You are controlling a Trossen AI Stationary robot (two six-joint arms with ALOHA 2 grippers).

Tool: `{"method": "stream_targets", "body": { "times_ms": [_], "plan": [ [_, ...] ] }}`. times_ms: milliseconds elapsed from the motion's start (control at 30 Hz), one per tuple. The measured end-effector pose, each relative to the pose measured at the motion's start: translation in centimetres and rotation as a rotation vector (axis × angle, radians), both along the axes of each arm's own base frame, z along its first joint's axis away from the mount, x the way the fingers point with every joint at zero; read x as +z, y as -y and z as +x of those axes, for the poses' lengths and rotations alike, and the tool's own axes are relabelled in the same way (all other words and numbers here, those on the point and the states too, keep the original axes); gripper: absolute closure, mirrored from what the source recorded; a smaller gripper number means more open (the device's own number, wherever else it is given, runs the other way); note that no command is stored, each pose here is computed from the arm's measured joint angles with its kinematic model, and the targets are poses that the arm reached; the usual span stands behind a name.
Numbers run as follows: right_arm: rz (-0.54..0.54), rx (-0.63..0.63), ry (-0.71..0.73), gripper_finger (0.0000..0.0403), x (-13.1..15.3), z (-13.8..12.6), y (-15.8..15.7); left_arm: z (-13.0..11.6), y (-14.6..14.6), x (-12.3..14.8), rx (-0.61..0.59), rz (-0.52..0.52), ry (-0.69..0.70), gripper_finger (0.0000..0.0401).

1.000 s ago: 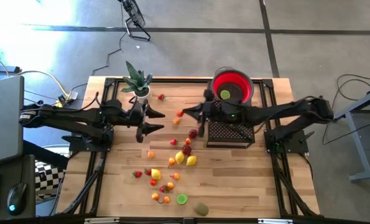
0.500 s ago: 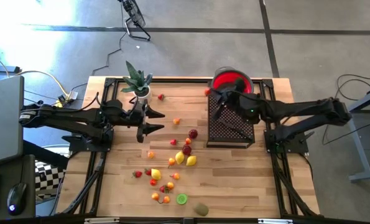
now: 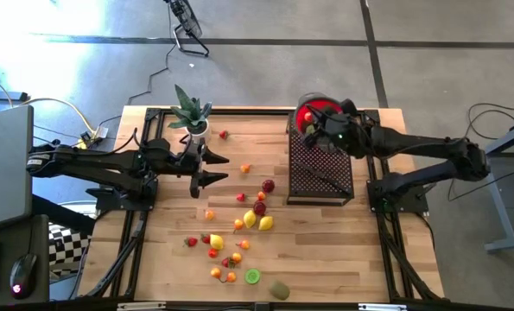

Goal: Pick & Place Fruit
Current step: Put the pear into the strainer bowl on the shelf

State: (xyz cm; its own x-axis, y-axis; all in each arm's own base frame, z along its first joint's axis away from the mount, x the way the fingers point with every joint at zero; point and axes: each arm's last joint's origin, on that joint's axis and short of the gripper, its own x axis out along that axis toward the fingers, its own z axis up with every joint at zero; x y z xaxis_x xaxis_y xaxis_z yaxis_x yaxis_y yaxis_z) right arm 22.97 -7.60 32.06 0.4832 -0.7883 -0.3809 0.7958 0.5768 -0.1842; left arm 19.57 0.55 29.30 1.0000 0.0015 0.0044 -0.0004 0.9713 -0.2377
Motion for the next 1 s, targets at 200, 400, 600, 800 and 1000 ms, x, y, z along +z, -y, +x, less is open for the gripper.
{"method": "stream_targets", "body": {
  "times_ms": [200,400,600,800,1000],
  "plan": [
    [0.088,-0.031,-0.002,0.0399,-0.5,-0.8,1.8,0.0,0.0,0.0,0.0,0.0,0.0,0.0163],
    [0.172,-0.098,-0.026,0.0399,-1.4,-1.6,2.9,0.0,0.0,0.0,-0.001,0.0,0.0,0.0163],
    [0.265,-0.119,-0.064,0.0399,-2.8,-1.5,3.9,0.0,0.0,0.0,-0.003,0.0,0.0,0.0163],
    [0.307,-0.135,-0.099,0.0399,-3.9,-0.9,4.7,0.0,0.0,0.0,-0.003,-0.001,0.0,0.0163],
    [0.303,-0.139,-0.1,0.0399,-4.0,-0.9,4.7,0.0,0.0,0.0,-0.003,0.0,-0.001,0.0163]
  ]
}}
